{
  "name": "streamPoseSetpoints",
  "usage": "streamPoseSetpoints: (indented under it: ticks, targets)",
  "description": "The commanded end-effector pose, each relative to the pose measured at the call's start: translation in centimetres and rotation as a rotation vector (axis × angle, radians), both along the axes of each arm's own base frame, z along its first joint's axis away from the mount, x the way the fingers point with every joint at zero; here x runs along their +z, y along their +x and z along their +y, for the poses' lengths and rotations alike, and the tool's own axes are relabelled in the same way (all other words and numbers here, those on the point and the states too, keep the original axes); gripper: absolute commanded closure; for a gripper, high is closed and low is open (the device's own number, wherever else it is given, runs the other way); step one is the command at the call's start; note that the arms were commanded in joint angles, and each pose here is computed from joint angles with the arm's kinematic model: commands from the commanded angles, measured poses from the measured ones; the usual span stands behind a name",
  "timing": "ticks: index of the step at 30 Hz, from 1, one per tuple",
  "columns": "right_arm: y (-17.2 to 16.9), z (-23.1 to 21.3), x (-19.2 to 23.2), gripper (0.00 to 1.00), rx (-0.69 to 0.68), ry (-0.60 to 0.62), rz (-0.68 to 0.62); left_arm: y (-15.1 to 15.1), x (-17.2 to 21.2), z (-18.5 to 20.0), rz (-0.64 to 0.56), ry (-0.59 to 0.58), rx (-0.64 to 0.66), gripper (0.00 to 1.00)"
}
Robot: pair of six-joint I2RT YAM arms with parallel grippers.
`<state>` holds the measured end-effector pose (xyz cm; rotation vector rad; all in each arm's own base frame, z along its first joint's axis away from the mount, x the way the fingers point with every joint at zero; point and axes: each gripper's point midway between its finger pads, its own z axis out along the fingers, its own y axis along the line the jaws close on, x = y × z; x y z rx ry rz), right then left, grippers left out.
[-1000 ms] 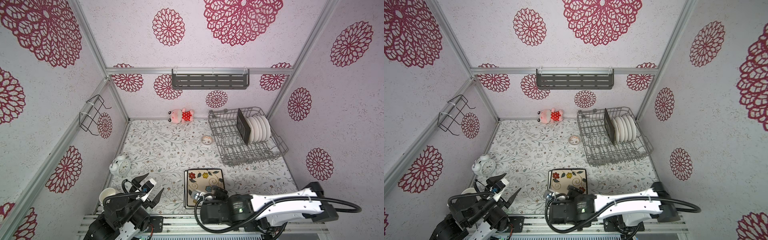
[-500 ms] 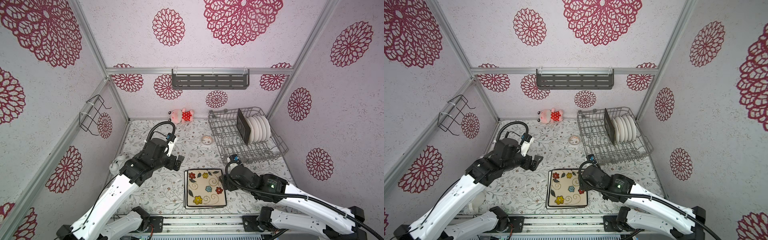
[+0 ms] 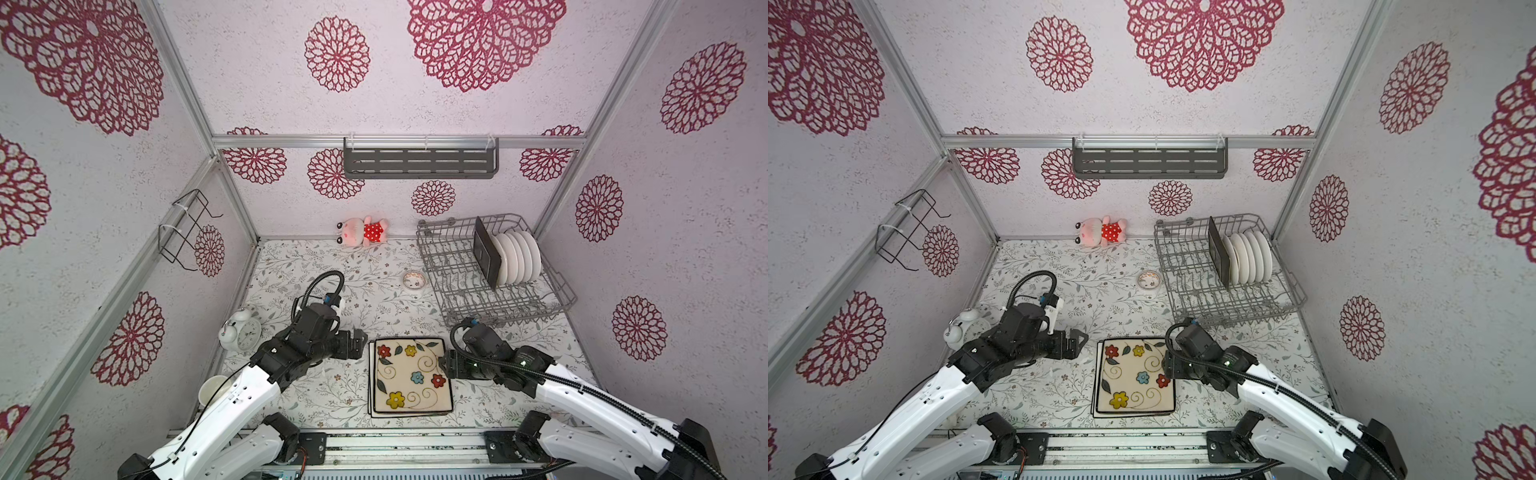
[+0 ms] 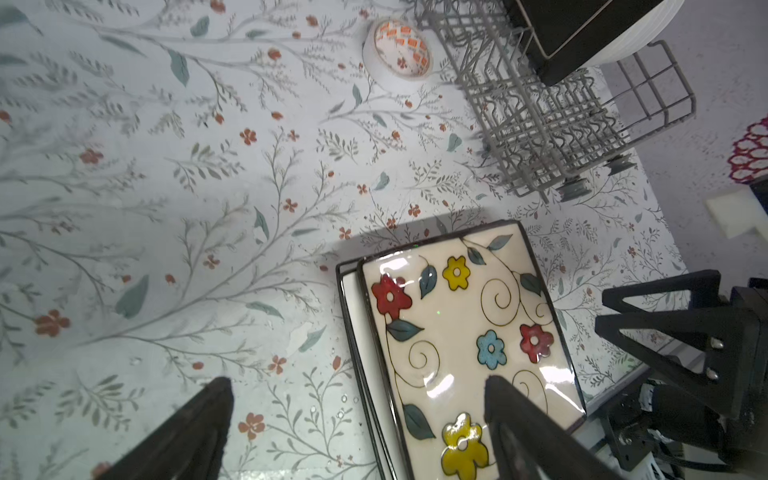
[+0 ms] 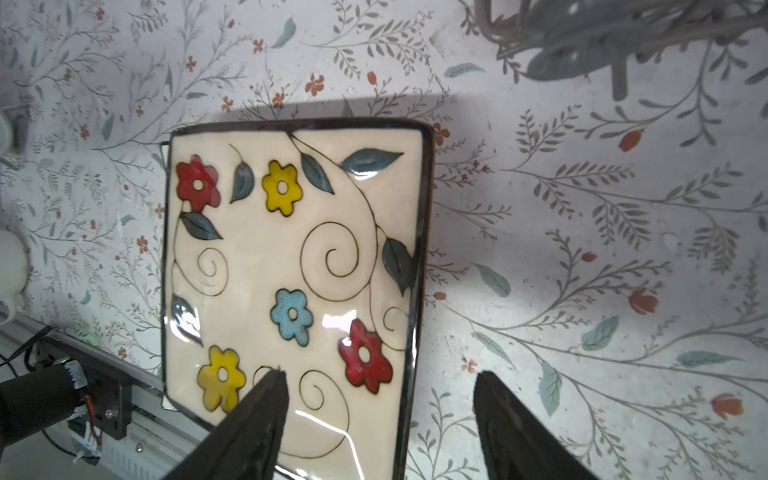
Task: Unload the plates from the dish rack
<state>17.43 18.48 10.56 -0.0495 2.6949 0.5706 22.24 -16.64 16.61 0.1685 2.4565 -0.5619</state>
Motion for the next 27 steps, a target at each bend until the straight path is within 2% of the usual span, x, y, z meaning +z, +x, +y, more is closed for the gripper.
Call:
streamPoseSetpoints:
  ticks: [1, 14, 27]
  targets:
    - [0.4, 0.6, -0.2, 0.27, 0.021, 0.025, -0.002, -0.9, -0.8, -1.2, 0.021, -0.073, 0.031, 0.04]
    - [0.7, 1.0, -3.2, 0.42, 0.017, 0.004, 0.05, -2.6, -4.6, -2.8, 0.087, -0.07, -0.026, 0.07]
    - [1.1, 1.9, -4.0, 0.56, 0.037, -0.019, 0.078, -3.7, -7.9, -4.7, 0.157, -0.068, -0.083, 0.09]
